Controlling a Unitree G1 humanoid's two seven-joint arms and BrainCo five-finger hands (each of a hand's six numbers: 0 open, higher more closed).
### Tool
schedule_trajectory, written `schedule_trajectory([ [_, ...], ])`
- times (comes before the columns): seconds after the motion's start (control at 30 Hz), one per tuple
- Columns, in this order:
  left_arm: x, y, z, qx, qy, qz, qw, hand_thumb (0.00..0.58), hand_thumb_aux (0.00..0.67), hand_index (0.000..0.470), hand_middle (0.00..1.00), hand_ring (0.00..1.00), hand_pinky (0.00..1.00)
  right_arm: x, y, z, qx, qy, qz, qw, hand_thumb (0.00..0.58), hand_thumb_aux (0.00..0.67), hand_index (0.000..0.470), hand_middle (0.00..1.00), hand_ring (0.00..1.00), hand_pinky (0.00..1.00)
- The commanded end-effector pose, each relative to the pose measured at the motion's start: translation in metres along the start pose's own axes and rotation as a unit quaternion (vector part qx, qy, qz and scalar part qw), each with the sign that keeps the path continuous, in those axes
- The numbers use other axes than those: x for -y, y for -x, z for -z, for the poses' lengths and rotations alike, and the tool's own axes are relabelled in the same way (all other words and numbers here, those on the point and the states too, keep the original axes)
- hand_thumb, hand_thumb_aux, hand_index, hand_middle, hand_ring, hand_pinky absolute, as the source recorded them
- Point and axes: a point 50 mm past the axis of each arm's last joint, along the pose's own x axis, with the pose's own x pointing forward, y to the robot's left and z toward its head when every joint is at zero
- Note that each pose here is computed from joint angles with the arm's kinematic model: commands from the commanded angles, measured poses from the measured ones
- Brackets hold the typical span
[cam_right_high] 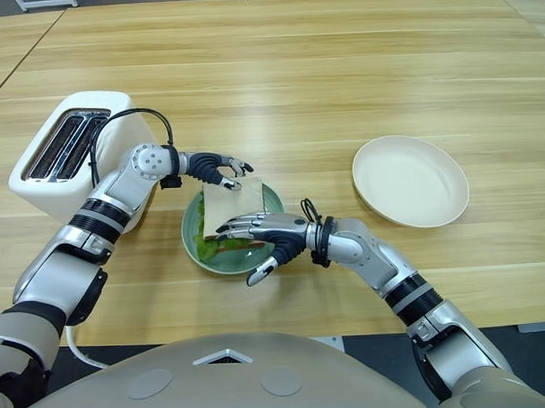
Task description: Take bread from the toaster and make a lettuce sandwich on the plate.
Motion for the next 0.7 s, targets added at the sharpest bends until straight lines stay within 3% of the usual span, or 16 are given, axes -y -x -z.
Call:
schedule_trajectory([
  [0.03, -0.028, 0.02, -0.019, 0.045, 0.003, -0.111, 0.993, 0.0, 0.0, 0.0, 0.0, 0.0, 0.0, -0.047, 0.023, 0.033, -0.133, -0.041, -0.12, 0.983, 0.0, 0.0, 0.0, 0.0, 0.0, 0.0],
  [0.2, -0.022, 0.056, -0.018, 0.049, 0.02, -0.139, 0.989, 0.0, 0.0, 0.0, 0.0, 0.0, 0.0, -0.004, 0.024, 0.037, -0.132, -0.012, 0.021, 0.991, 0.0, 0.0, 0.0, 0.0, 0.0, 0.0],
  [0.23, -0.017, 0.064, -0.015, 0.041, 0.026, -0.135, 0.99, 0.281, 0.189, 0.133, 0.0, 0.0, 0.0, 0.007, 0.027, 0.037, -0.131, -0.005, 0.053, 0.99, 0.0, 0.0, 0.0, 0.0, 0.0, 0.0],
  [0.27, -0.012, 0.072, -0.013, 0.034, 0.025, -0.127, 0.991, 0.494, 0.413, 0.289, 0.19, 0.19, 0.19, 0.018, 0.03, 0.036, -0.123, 0.0, 0.086, 0.989, 0.0, 0.0, 0.0, 0.0, 0.0, 0.0],
  [0.3, -0.005, 0.079, -0.011, 0.028, 0.024, -0.118, 0.992, 0.548, 0.512, 0.359, 0.5, 0.5, 0.5, 0.028, 0.032, 0.031, -0.106, -0.001, 0.119, 0.987, 0.0, 0.0, 0.0, 0.0, 0.0, 0.0],
  [0.33, 0.002, 0.087, -0.011, 0.025, 0.02, -0.104, 0.994, 0.58, 0.67, 0.47, 1.0, 1.0, 1.0, 0.037, 0.034, 0.023, -0.077, -0.011, 0.151, 0.985, 0.0, 0.0, 0.0, 0.0, 0.0, 0.0],
  [0.37, 0.01, 0.094, -0.012, 0.025, 0.013, -0.086, 0.996, 0.58, 0.67, 0.47, 1.0, 1.0, 1.0, 0.044, 0.035, 0.011, -0.034, -0.031, 0.175, 0.984, 0.0, 0.0, 0.0, 0.0, 0.0, 0.0],
  [0.4, 0.018, 0.1, -0.013, 0.028, 0.009, -0.068, 0.997, 0.58, 0.67, 0.47, 1.0, 1.0, 1.0, 0.05, 0.036, -0.002, 0.012, -0.056, 0.195, 0.979, 0.268, 0.179, 0.125, 0.0, 0.0, 0.0],
  [0.43, 0.027, 0.105, -0.016, 0.036, 0.004, -0.042, 0.998, 0.58, 0.67, 0.47, 1.0, 1.0, 1.0, 0.055, 0.038, -0.014, 0.053, -0.082, 0.211, 0.973, 0.447, 0.349, 0.245, 0.0, 0.0, 0.0],
  [0.47, 0.04, 0.11, -0.018, 0.045, -0.002, -0.004, 0.999, 0.58, 0.67, 0.47, 1.0, 1.0, 1.0, 0.06, 0.041, -0.023, 0.091, -0.109, 0.222, 0.965, 0.5, 0.42, 0.295, 0.2, 0.2, 0.2],
  [0.5, 0.051, 0.113, -0.021, 0.056, -0.008, 0.03, 0.998, 0.58, 0.67, 0.47, 1.0, 1.0, 1.0, 0.064, 0.043, -0.03, 0.117, -0.131, 0.228, 0.958, 0.574, 0.602, 0.422, 0.72, 0.72, 0.72],
  [0.53, 0.06, 0.115, -0.024, 0.071, -0.008, 0.061, 0.996, 0.58, 0.67, 0.47, 1.0, 1.0, 1.0, 0.067, 0.046, -0.034, 0.136, -0.149, 0.232, 0.951, 0.58, 0.657, 0.461, 0.8, 0.8, 0.8],
  [0.57, 0.069, 0.115, -0.028, 0.082, -0.009, 0.086, 0.993, 0.58, 0.67, 0.47, 1.0, 1.0, 1.0, 0.07, 0.049, -0.035, 0.145, -0.163, 0.233, 0.948, 0.58, 0.67, 0.47, 1.0, 1.0, 1.0],
  [0.63, 0.081, 0.11, -0.034, 0.098, -0.009, 0.113, 0.989, 0.58, 0.67, 0.47, 1.0, 1.0, 1.0, 0.071, 0.055, -0.033, 0.136, -0.176, 0.226, 0.948, 0.58, 0.67, 0.47, 1.0, 1.0, 1.0],
  [0.7, 0.093, 0.101, -0.038, 0.103, -0.009, 0.128, 0.986, 0.58, 0.67, 0.47, 1.0, 1.0, 1.0, 0.059, 0.059, -0.022, 0.077, -0.164, 0.172, 0.968, 0.58, 0.67, 0.47, 1.0, 1.0, 1.0],
])
